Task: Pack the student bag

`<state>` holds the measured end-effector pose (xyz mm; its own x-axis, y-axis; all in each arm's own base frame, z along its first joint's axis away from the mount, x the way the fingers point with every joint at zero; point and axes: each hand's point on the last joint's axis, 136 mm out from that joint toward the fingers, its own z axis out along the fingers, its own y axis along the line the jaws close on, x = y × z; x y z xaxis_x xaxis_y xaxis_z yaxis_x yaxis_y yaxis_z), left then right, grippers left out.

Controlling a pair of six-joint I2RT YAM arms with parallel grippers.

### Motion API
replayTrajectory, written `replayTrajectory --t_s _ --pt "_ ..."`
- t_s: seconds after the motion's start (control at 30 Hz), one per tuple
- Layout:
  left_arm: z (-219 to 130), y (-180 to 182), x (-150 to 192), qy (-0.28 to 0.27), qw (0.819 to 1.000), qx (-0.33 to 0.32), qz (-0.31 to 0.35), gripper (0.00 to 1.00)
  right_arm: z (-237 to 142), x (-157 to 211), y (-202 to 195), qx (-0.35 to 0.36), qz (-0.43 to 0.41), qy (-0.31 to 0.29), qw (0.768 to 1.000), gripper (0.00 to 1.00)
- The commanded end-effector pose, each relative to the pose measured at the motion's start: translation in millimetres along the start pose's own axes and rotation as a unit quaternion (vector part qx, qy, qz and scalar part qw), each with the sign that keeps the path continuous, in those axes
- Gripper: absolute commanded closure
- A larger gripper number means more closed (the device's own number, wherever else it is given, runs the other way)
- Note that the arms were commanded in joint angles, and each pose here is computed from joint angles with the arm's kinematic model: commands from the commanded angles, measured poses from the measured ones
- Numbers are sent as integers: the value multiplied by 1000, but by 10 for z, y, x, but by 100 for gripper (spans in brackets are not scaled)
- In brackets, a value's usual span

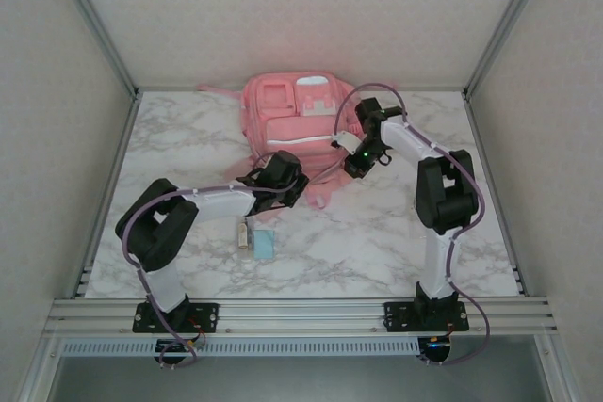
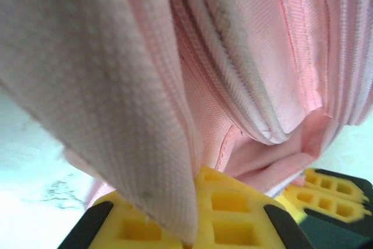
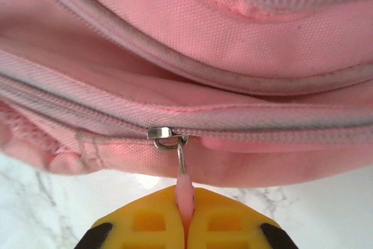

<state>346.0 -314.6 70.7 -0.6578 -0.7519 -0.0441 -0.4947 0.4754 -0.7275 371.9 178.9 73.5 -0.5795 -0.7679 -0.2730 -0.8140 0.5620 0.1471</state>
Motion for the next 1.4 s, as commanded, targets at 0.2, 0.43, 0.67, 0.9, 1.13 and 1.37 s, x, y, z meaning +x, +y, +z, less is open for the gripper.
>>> replayTrajectory --t_s 0.2,0.43,0.67,0.9,1.13,1.37 --pt "-18 392 -409 -68 992 -89 59 100 -143 433 116 30 77 26 996 100" --pt "-15 262 -451 -64 992 -78 80 100 -130 415 22 55 77 54 994 100" --pt "-116 319 -578 -48 988 -89 112 100 -115 223 -11 73 42 52 995 100" --pt "-333 357 -957 -74 981 -105 144 100 21 188 511 29 17 50 998 100" --pt "-604 410 -1319 -94 973 -125 171 100 77 412 392 41 42 88 994 100" --pt "-700 480 -1403 -101 975 -119 160 100 28 165 401 14 59 46 997 100"
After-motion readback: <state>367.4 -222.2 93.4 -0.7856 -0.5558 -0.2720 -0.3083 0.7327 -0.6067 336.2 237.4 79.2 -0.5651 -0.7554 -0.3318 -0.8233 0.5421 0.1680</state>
